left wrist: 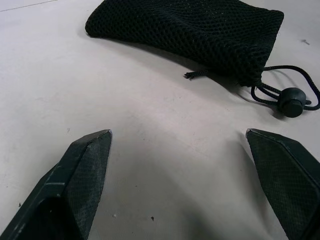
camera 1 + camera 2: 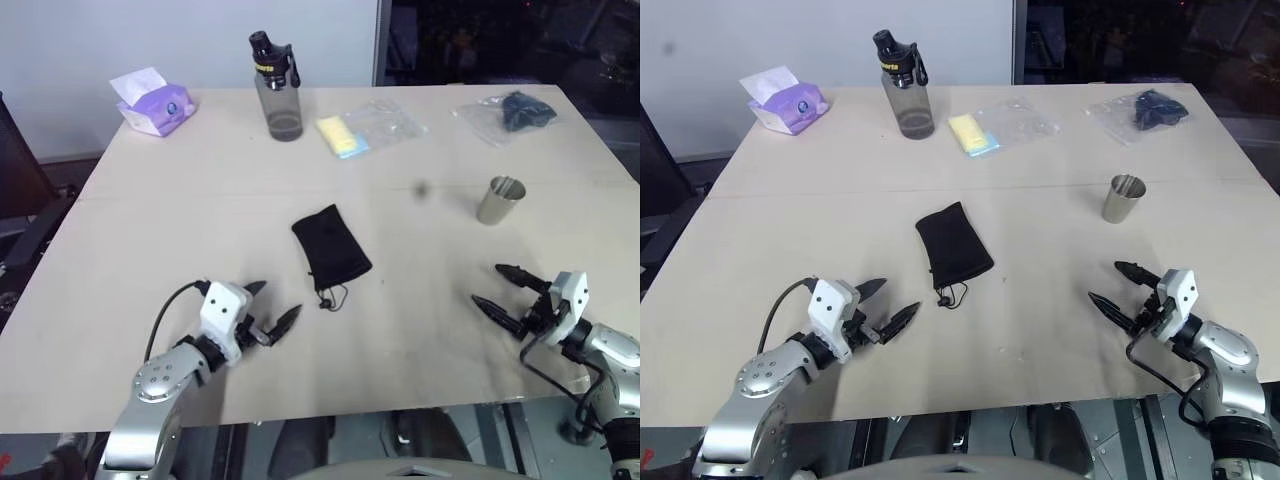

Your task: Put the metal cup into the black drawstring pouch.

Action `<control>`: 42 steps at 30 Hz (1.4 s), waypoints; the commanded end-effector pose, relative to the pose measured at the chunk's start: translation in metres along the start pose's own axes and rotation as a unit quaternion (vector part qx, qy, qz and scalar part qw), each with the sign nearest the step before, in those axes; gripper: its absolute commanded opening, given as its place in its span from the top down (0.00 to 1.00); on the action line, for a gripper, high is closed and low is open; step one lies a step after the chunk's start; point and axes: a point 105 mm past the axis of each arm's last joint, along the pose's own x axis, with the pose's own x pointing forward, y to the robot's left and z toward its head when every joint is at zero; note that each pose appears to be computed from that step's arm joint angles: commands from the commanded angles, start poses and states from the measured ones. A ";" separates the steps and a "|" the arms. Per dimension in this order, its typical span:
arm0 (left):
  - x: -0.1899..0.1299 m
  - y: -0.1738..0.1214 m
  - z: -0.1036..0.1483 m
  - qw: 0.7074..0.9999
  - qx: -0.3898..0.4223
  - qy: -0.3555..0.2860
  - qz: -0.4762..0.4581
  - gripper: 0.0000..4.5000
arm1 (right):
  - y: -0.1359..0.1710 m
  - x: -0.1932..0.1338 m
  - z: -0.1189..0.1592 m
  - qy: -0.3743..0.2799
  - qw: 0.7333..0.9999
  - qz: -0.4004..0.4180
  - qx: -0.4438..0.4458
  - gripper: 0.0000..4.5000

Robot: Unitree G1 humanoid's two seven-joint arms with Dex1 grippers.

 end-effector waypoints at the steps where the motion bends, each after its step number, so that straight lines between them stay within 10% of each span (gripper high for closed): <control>1: -0.002 -0.001 0.015 0.999 0.022 -0.025 -0.006 0.01 | -0.004 -0.004 0.011 -0.014 1.000 -0.003 -0.019 0.00; 21: 0.009 -0.025 0.028 0.996 0.052 -0.050 -0.054 0.01 | 0.004 -0.004 0.010 -0.020 1.000 0.013 -0.017 0.00; 29: 0.036 -0.033 0.060 0.982 0.156 -0.094 -0.046 0.01 | 0.047 -0.011 0.034 -0.089 0.985 0.132 0.069 0.00; 42: 0.079 -0.035 0.056 0.958 0.280 -0.063 0.007 0.01 | 0.043 -0.011 0.032 -0.091 0.988 0.105 0.064 0.00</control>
